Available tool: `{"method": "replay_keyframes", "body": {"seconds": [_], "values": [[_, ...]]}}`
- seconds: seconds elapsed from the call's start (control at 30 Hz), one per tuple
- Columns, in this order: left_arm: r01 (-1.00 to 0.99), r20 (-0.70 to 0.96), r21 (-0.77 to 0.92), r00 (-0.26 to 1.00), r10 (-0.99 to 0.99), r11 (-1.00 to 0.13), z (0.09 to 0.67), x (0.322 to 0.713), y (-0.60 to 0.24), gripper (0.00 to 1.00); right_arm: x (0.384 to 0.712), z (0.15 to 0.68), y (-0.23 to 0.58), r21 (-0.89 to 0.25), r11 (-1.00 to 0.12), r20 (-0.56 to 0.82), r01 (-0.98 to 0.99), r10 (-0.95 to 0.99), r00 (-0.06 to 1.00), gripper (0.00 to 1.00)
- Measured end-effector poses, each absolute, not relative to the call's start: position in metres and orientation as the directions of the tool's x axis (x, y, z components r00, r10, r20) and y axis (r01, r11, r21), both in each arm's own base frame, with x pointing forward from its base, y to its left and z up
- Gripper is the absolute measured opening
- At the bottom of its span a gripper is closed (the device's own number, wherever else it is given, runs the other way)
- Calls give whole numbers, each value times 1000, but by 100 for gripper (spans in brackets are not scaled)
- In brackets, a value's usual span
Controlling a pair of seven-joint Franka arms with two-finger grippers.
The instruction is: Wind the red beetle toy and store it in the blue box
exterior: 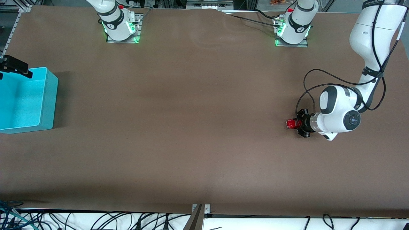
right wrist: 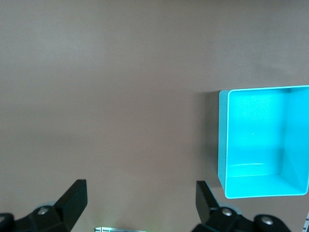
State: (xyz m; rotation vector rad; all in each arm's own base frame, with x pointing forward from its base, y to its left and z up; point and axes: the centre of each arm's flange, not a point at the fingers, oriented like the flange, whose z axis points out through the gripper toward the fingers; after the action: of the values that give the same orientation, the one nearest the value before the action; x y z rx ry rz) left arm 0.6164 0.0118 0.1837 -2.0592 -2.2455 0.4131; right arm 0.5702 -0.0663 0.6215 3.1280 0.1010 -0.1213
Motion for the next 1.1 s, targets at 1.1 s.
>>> {"method": "replay_keyframes", "body": {"seconds": [1.1], "values": [[976,-107,-218,-18,994,-6,185,613,94,44,570,622,-66,7,-998,-78,65,64,995,100]]}}
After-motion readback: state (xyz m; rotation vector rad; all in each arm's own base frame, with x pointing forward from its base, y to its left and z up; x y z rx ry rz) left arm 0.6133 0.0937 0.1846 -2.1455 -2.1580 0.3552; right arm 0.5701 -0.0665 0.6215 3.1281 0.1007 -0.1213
